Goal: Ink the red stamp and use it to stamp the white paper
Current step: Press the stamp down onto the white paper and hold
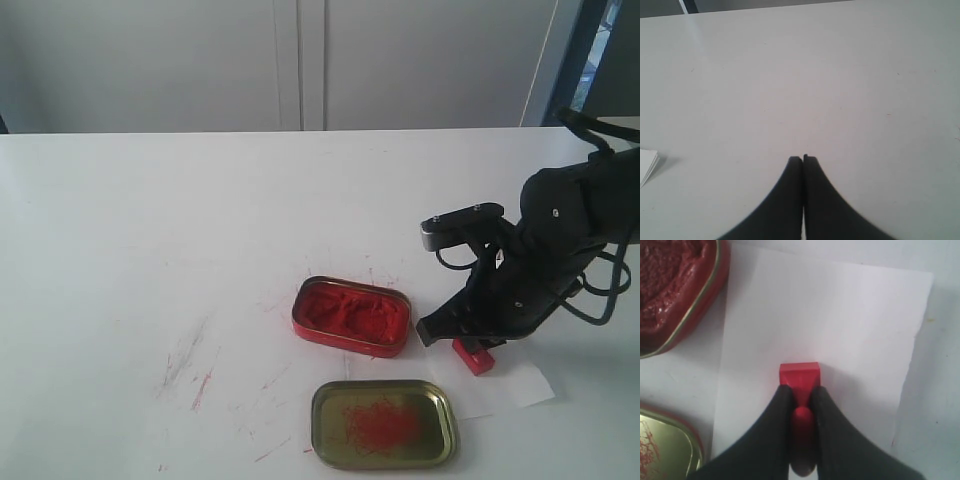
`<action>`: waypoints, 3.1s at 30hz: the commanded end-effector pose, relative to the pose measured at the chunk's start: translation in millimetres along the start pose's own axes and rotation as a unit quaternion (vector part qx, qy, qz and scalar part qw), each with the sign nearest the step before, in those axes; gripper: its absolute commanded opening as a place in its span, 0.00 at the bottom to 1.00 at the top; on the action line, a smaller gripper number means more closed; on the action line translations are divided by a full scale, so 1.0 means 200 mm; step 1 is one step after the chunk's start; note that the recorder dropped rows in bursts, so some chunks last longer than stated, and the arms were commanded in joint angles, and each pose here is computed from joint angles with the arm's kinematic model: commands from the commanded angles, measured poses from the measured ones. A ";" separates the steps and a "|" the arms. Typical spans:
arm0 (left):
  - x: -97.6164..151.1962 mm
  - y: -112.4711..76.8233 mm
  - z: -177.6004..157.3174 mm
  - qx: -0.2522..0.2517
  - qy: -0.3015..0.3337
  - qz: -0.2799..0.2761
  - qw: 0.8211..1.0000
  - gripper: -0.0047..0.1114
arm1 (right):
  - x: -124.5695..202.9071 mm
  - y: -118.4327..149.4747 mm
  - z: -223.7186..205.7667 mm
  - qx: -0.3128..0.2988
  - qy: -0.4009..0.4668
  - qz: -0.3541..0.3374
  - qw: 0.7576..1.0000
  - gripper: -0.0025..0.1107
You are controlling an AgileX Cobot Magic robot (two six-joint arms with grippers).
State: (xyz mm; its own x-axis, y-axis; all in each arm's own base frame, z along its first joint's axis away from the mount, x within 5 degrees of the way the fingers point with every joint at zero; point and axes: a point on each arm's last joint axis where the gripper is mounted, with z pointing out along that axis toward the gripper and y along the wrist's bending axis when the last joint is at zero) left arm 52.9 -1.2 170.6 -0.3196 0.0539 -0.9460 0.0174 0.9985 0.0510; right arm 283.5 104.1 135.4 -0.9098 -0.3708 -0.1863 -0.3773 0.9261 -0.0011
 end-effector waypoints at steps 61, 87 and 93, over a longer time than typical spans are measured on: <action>0.01 0.00 0.00 0.002 0.002 -0.004 1.000 0.04 | 0.05 0.00 -0.12 0.007 -0.033 -0.083 0.996 0.02; 0.01 0.00 0.00 0.002 0.002 -0.004 1.000 0.04 | 0.02 0.00 -0.15 0.010 -0.071 -0.081 0.994 0.02; 0.01 0.00 0.00 0.002 0.002 -0.004 1.000 0.04 | 0.01 0.00 -0.10 0.011 -0.066 -0.083 0.994 0.02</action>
State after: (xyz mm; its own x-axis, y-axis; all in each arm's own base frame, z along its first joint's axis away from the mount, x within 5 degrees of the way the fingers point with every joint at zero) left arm 52.9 -1.2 170.6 -0.3196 0.0539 -0.9460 0.0174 0.9985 0.0510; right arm 277.6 101.4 158.6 -0.8036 -0.5080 -0.3100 -0.5156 0.8545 -0.0638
